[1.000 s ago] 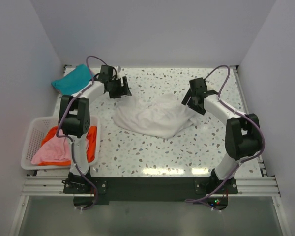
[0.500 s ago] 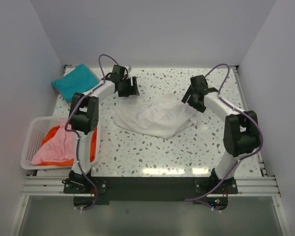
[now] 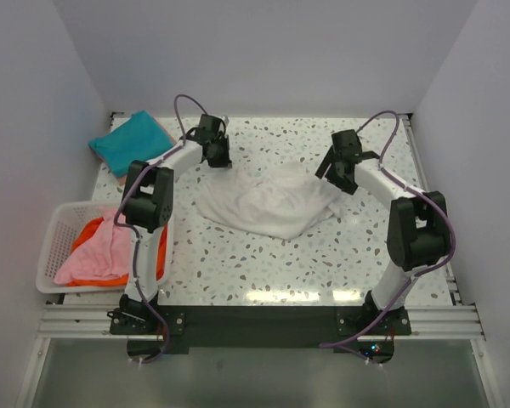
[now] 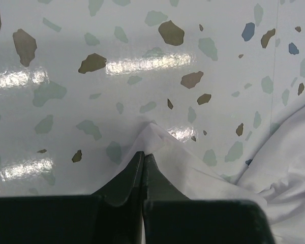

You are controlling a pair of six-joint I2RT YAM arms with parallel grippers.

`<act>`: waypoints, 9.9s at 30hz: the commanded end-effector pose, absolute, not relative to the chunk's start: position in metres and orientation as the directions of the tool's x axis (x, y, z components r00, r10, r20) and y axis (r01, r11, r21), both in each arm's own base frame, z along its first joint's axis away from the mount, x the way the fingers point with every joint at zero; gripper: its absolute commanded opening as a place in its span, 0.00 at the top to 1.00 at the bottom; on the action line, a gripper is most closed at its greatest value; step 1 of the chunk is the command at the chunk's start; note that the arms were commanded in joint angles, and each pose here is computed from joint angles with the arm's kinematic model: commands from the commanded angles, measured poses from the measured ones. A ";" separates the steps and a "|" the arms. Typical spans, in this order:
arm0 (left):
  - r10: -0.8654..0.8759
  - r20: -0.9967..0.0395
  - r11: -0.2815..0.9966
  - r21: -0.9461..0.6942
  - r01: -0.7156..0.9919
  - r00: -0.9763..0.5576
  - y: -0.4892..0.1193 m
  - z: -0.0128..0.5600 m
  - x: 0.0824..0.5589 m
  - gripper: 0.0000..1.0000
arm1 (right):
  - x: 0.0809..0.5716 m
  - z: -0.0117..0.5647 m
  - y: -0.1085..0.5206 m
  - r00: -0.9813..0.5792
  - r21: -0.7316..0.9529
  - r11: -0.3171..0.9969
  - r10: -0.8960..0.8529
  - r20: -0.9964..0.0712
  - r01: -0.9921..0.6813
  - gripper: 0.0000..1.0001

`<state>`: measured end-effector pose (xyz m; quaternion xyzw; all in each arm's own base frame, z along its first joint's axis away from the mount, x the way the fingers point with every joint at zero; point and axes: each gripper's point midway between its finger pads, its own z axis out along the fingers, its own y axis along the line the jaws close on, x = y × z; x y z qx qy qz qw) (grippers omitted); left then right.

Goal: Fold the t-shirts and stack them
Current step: Flatten the tshirt out

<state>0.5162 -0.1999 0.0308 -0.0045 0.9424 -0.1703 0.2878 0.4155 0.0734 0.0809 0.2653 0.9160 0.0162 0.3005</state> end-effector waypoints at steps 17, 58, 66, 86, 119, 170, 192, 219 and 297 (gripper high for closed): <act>-0.426 -0.785 0.787 -0.567 0.245 -0.449 -0.143 0.270 0.351 1.00 | 0.400 0.092 0.060 -0.668 0.181 0.856 0.495 -0.556 0.484 0.21; -0.183 -0.766 0.947 -0.305 0.099 -0.616 -0.096 0.207 0.317 1.00 | 0.492 0.044 0.075 -0.739 0.171 0.920 0.386 -0.553 0.352 0.59; -0.172 -0.766 0.952 -0.292 0.097 -0.620 -0.095 0.204 0.320 1.00 | 0.493 0.046 0.077 -0.746 0.175 0.923 0.380 -0.547 0.342 0.78; -0.234 -0.850 0.949 -0.306 0.080 -0.471 -0.097 0.248 0.399 1.00 | 0.494 0.121 0.055 -0.722 0.249 0.918 0.397 -0.567 0.310 1.00; -0.261 -0.763 0.924 -0.021 0.381 0.591 -0.081 0.674 0.291 1.00 | 0.282 0.597 -0.009 0.324 0.344 0.938 0.316 -0.892 0.032 1.00; -0.317 -0.831 0.764 0.062 0.642 0.457 -0.129 0.678 0.242 1.00 | 0.219 0.610 -0.046 0.458 0.336 0.922 0.219 -0.861 0.191 1.00; -0.334 -0.910 0.741 -0.414 0.528 -0.245 -0.186 0.324 0.589 0.40 | 0.503 0.315 -0.069 -0.165 0.081 0.864 0.186 -0.969 0.497 0.83; -0.128 -0.612 0.899 -0.404 0.170 -0.781 -0.192 0.138 0.408 0.07 | 0.356 0.149 0.013 -0.563 0.255 0.912 0.401 -0.723 0.322 0.01; -0.070 -0.737 0.784 -0.457 0.419 -0.673 -0.246 0.121 0.566 0.08 | 0.497 0.063 0.065 -0.720 0.059 0.918 0.346 -0.602 0.392 0.01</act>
